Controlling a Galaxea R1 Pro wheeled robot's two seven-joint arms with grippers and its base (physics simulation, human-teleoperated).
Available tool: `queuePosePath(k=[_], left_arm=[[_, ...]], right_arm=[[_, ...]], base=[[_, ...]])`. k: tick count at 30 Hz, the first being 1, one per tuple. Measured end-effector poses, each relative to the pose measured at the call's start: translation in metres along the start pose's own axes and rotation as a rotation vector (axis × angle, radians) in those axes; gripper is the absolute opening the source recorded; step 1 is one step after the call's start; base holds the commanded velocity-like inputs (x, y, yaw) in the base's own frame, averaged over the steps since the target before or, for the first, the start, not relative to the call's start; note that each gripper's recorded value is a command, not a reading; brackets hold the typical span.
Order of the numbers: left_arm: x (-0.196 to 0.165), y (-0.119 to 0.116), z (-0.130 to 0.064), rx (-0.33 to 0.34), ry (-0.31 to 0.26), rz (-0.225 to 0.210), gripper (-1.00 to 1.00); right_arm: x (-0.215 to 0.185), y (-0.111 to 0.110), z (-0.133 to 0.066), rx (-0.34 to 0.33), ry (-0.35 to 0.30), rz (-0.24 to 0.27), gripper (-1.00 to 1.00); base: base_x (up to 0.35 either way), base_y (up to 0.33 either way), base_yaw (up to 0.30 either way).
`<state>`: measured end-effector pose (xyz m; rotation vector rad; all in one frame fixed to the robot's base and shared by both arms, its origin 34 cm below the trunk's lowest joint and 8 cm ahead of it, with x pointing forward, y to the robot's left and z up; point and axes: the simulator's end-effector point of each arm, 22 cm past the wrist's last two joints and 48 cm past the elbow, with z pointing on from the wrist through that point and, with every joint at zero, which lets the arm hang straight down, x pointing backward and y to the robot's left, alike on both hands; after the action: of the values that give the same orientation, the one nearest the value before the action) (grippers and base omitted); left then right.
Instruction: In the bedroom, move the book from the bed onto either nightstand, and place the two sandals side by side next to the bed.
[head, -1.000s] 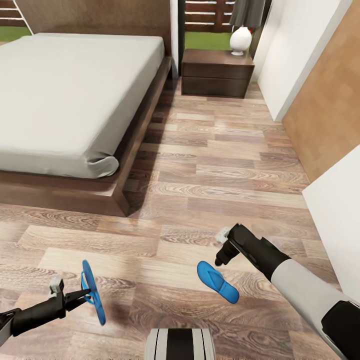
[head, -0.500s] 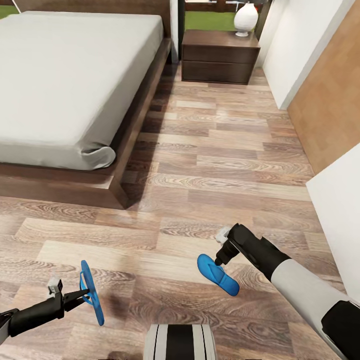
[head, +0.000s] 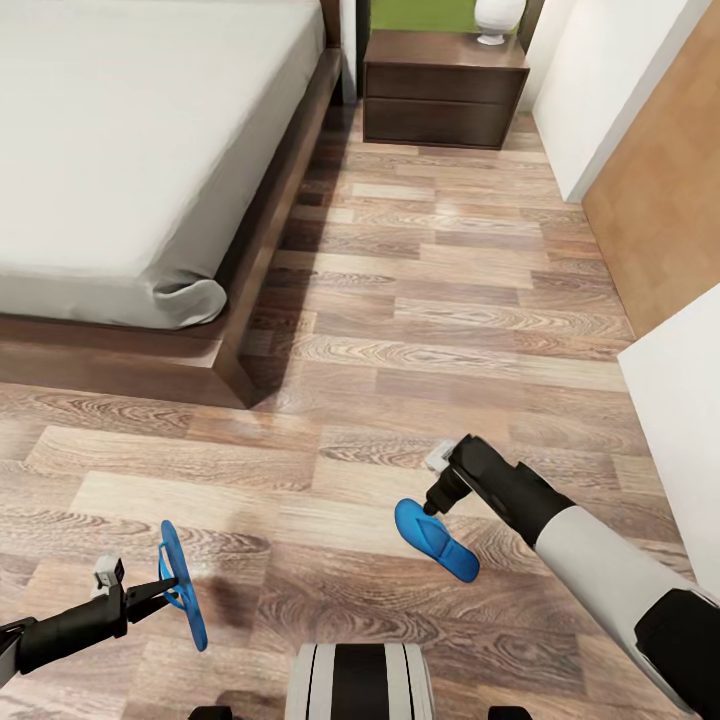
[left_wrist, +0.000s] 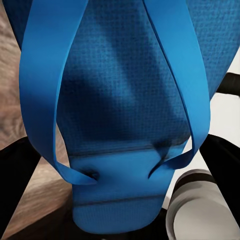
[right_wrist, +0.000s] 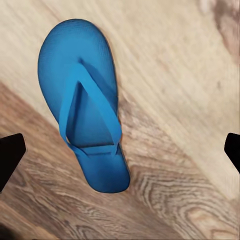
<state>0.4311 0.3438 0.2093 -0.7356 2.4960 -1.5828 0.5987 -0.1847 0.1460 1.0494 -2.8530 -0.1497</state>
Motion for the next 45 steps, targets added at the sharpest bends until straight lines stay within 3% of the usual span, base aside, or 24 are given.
queuePosePath(k=[20, 32, 45], left_arm=[[0.001, 0.0, 0.0, 0.002, -0.002, -0.01, -1.0], [0.001, 0.0, 0.0, 0.002, -0.002, -0.01, -1.0], [0.001, 0.0, 0.0, 0.003, -0.002, -0.01, -1.0]], right_arm=[[-0.015, 0.0, -0.007, 0.01, -0.017, -0.011, 1.0], [-0.024, -0.004, -0.01, 0.07, -0.012, -0.067, 1.0], [-0.025, 0.008, -0.005, 0.056, 0.002, -0.075, 1.0]], base=[[0.0, 0.0, 0.0], [0.0, 0.0, 0.0], [0.0, 0.0, 0.0]])
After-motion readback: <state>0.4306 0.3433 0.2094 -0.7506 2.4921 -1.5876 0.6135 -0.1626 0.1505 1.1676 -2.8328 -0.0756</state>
